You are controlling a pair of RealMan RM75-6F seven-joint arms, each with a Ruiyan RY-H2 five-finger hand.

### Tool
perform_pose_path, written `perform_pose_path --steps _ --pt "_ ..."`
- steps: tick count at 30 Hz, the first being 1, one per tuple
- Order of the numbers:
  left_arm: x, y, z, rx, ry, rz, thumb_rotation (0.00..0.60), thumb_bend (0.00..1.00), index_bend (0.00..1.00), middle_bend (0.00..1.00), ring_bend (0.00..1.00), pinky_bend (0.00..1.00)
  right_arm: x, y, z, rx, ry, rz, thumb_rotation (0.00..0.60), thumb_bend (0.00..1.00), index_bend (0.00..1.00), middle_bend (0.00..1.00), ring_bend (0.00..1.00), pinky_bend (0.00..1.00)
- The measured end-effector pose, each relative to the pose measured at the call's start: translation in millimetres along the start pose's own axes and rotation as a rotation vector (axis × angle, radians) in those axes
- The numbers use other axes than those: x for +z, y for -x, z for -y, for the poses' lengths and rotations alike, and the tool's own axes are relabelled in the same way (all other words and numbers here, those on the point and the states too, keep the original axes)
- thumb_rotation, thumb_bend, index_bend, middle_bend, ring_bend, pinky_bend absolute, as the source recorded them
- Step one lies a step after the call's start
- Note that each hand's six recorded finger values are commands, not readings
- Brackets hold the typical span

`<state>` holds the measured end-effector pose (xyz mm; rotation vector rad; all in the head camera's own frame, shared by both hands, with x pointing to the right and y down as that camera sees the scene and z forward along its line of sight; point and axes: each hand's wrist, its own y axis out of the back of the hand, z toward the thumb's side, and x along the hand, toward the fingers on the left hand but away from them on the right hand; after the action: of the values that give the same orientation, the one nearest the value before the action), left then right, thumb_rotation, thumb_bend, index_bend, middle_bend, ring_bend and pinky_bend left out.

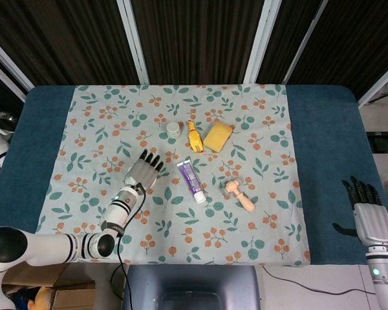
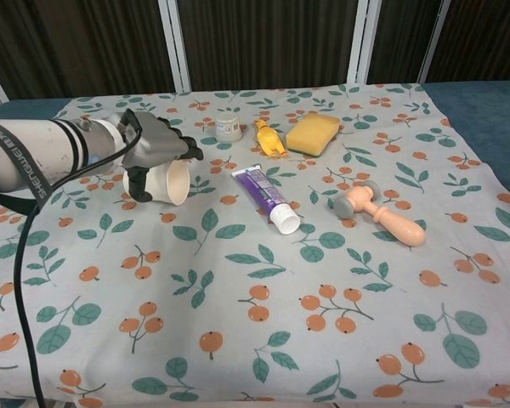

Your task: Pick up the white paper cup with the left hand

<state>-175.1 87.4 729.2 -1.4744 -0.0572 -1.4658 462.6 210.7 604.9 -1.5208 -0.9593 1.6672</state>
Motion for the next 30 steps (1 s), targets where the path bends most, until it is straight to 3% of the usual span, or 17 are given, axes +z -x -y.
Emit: perform_pose_path --steps 4,9,14,22,30 --pt "0.7 -2.8 1.3 -0.008 0.006 -0.004 0.600 0.34 0.08 0.12 0.00 0.00 -0.4 -0.4 -1.8 -0.006 0.002 0.002 0.600 0.22 0.00 0.00 0.00 0.00" --pt "0.8 -5.5 1.5 0.000 0.011 -0.008 0.600 0.36 0.27 0.26 0.00 0.00 -3.9 -0.1 -2.8 -0.006 0.007 0.013 0.600 0.22 0.00 0.00 0.00 0.00" --pt "-0.1 -5.9 1.2 0.020 0.019 -0.010 0.600 0.37 0.36 0.36 0.05 0.01 -5.4 -0.5 -3.9 -0.008 0.009 0.016 0.600 0.22 0.00 0.00 0.00 0.00" --pt "-5.0 0.5 -5.7 0.082 0.058 -0.004 0.600 0.37 0.38 0.37 0.07 0.02 -4.9 -0.2 -6.6 -0.015 0.009 0.016 0.600 0.22 0.00 0.00 0.00 0.00" --pt "-18.3 15.7 -18.6 0.178 0.227 0.005 0.600 0.37 0.36 0.36 0.07 0.04 -2.4 0.8 -8.1 -0.015 0.008 0.011 0.600 0.22 0.00 0.00 0.00 0.00"
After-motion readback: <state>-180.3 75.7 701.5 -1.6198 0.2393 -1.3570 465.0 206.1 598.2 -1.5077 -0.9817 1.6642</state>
